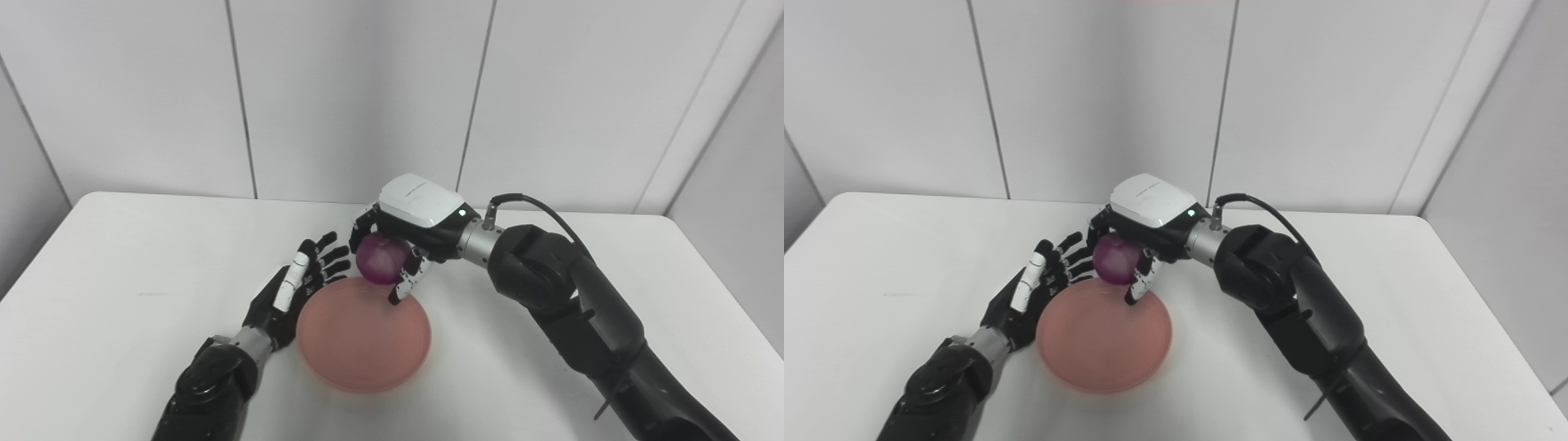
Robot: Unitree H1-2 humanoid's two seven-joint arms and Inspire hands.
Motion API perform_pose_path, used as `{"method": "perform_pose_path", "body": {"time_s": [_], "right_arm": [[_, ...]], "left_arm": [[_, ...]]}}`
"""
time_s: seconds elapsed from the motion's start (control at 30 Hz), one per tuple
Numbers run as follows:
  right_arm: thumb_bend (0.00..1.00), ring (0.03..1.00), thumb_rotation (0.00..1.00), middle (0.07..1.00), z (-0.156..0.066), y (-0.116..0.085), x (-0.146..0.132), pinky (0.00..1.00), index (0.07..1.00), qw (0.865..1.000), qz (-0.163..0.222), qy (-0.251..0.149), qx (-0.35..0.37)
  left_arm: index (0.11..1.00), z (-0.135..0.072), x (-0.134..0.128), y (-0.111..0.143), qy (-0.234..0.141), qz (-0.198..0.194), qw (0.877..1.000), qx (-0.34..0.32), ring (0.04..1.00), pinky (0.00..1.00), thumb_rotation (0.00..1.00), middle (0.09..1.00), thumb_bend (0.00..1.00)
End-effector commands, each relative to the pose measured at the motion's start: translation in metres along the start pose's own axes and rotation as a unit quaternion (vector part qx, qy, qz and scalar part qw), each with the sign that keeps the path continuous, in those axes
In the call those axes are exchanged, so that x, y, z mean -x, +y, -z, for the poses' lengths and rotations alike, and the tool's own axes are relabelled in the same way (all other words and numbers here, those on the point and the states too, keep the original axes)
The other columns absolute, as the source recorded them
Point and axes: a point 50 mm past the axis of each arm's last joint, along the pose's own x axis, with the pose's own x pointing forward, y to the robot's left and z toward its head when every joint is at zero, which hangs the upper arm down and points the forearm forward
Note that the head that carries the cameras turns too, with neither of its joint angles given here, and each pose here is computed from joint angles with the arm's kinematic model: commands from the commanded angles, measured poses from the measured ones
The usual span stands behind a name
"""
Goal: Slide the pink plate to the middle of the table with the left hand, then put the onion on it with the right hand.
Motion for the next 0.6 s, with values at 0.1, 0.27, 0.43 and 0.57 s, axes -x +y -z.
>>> {"method": "perform_pose_path", "body": {"time_s": [0.1,0.27,0.43,0.57], "right_arm": [[0.51,0.437,0.00,0.550,-0.004,-0.019,-0.005,0.45,0.489,0.999,0.024,-0.020,0.014],[0.52,0.458,0.00,0.502,-0.014,-0.013,-0.008,0.42,0.489,1.000,0.009,-0.024,0.014],[0.51,0.425,0.00,0.536,-0.012,-0.007,-0.006,0.40,0.504,1.000,0.005,-0.024,0.010],[0.51,0.429,0.00,0.534,-0.011,0.000,-0.005,0.41,0.500,1.000,-0.004,-0.026,0.004]], "left_arm": [[0.936,0.051,0.014,-0.006,0.093,-0.022,0.995,0.026,0.880,0.85,0.91,0.894,0.78],[0.920,0.052,0.013,-0.011,0.090,-0.020,0.995,0.027,0.868,0.85,0.91,0.880,0.78],[0.915,0.050,0.014,-0.009,0.089,-0.023,0.995,0.028,0.868,0.85,0.92,0.882,0.78],[0.922,0.051,0.014,-0.008,0.091,-0.024,0.995,0.025,0.868,0.85,0.92,0.886,0.78]]}}
